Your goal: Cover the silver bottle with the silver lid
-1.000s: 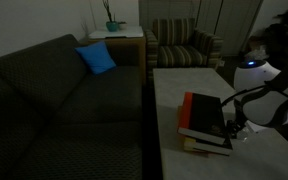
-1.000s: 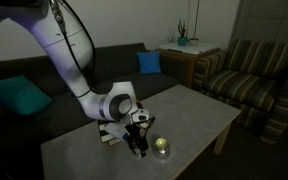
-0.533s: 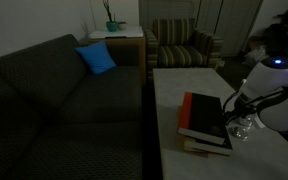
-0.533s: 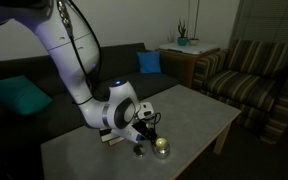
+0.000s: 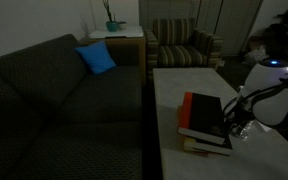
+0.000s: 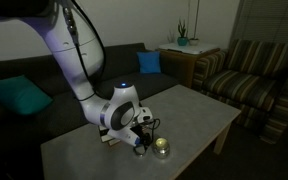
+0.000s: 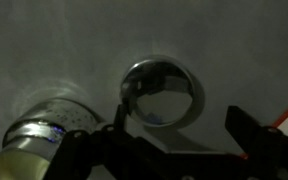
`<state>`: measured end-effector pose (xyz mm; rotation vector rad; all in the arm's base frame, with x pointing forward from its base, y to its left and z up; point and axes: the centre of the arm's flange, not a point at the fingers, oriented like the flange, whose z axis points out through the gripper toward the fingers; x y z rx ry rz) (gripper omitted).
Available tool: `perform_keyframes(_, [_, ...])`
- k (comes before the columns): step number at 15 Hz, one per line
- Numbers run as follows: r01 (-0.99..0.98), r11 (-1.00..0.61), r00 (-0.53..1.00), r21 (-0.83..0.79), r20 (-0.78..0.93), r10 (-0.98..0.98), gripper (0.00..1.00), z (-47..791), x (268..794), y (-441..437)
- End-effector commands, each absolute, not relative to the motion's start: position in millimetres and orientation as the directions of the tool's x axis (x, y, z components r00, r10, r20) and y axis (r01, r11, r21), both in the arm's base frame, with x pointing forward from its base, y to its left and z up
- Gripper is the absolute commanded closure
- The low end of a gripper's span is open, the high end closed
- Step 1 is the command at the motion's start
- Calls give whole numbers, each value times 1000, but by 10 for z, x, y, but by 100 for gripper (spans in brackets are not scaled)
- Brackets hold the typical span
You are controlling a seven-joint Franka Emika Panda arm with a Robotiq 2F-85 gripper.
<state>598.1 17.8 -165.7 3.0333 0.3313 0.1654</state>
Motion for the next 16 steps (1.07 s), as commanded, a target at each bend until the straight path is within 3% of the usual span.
perform_keyframes(1, [181, -981, 983, 72, 11, 182, 0, -2140, 6202, 254])
perform_keyframes(6, [87, -994, 994, 59, -71, 82, 0, -2183, 6223, 233])
perform_keyframes(16, [-31, -997, 998, 66, -55, -35, 0, -2046, 6030, 119])
